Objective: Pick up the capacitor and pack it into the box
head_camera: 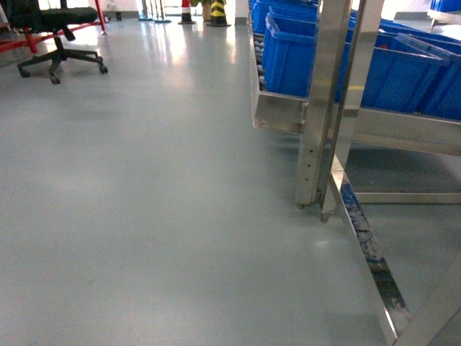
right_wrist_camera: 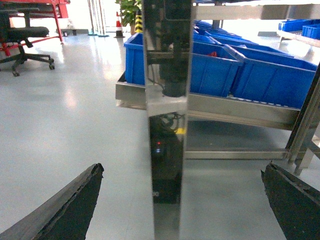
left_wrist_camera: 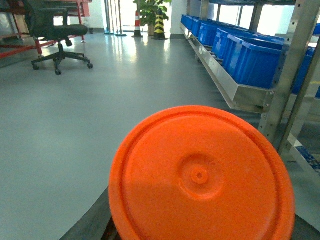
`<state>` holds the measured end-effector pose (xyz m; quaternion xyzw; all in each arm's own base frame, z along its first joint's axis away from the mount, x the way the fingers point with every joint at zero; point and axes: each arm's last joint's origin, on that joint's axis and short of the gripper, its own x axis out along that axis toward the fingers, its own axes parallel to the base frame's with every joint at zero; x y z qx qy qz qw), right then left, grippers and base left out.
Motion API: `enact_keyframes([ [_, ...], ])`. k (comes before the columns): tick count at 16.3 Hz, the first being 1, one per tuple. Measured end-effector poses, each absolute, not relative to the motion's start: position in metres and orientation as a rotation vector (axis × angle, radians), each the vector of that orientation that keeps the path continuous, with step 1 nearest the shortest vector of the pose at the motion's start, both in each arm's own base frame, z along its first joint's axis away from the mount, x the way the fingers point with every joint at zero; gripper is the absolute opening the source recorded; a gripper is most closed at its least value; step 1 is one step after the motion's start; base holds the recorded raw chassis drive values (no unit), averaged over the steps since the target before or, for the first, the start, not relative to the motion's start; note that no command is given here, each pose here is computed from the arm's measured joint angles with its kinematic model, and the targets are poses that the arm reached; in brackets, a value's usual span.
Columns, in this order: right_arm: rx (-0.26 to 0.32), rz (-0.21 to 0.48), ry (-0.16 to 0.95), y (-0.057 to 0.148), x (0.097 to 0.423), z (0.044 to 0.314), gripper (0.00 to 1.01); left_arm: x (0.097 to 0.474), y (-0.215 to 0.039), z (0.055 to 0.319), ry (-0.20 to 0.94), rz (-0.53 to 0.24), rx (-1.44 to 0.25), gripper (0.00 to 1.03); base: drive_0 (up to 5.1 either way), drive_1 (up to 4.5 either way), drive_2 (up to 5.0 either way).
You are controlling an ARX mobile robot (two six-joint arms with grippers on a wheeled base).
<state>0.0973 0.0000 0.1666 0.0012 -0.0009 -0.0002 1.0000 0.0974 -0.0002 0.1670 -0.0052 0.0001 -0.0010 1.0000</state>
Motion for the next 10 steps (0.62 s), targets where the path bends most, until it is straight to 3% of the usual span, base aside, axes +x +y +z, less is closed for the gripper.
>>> enact_keyframes([
  [10, 0.002, 0.000, 0.000, 0.0000, 0.0973, 0.1665, 0.98, 0.0974, -0.0002, 0.1668, 0.002, -0.002, -0.010, 0.44, -4.8, 2.62, 2.6],
])
